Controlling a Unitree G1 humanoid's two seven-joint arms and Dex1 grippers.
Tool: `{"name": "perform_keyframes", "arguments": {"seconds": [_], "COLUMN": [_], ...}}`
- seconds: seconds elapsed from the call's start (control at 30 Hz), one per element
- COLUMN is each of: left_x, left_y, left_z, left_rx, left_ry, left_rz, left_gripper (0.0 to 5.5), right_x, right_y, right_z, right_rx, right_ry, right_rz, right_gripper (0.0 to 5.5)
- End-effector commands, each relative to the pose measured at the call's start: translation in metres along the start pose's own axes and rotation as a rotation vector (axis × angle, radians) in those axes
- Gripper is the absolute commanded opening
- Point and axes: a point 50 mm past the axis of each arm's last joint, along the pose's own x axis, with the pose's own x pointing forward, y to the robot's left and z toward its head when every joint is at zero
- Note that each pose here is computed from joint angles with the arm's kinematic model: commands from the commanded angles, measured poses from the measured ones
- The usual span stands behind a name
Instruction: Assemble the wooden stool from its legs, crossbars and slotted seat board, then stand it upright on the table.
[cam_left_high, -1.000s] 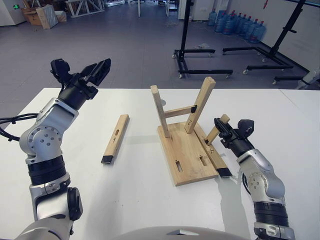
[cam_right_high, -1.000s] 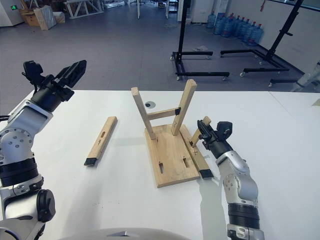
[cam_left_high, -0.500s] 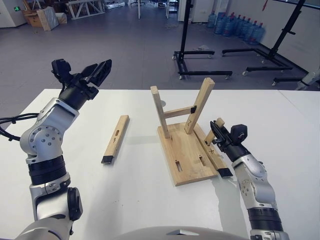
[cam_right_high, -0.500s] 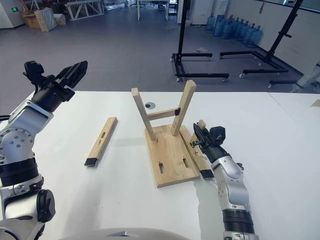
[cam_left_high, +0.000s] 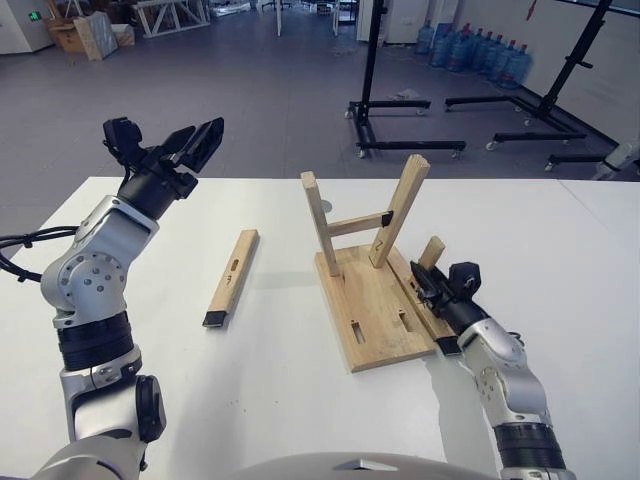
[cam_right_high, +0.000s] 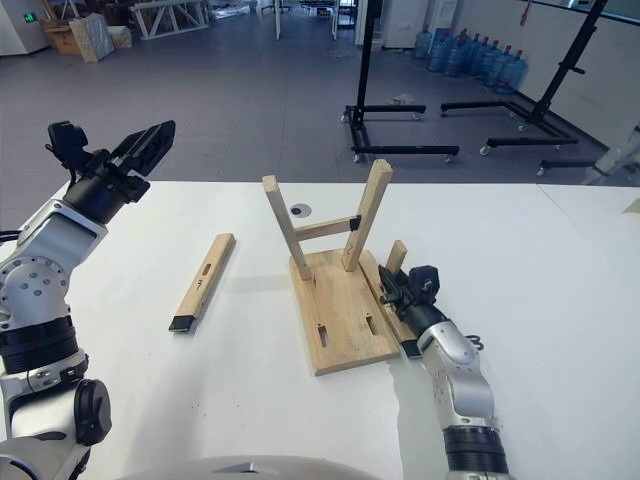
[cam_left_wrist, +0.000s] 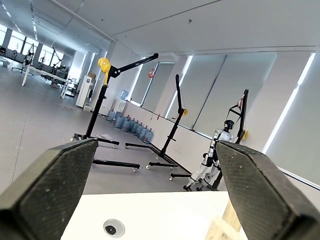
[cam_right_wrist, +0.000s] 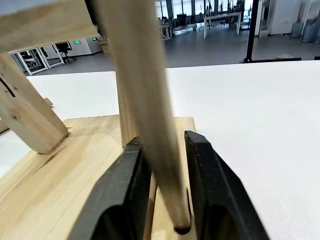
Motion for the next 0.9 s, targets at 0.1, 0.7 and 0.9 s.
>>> {"name": "perform_keyframes", "arguments": {"seconds": [0.1, 0.7, 0.9], "left_x": [-0.001, 0.006, 0.005], "left_y": [-0.001, -0.007, -0.008], "left_z": [-0.002, -0.006, -0.01], "left_rx": [0.009, -0.009, -0.018], "left_ry": [0.01, 0.015, 0.022], "left_rz": [-0.002, -0.007, -0.013], "left_gripper": [4.29, 4.29, 4.29], "right_x": [0.009, 0.034, 0.044], "right_y": [0.004, 0.05, 0.052], "right_z": [0.053, 0.179, 0.153], "right_rx": [-0.065, 0.022, 0.021], "right_ry": [-0.123, -0.322, -0.22], "right_rz": [0.029, -0.531, -0.673], "right_gripper": [2.21, 2.63, 2.63]}}
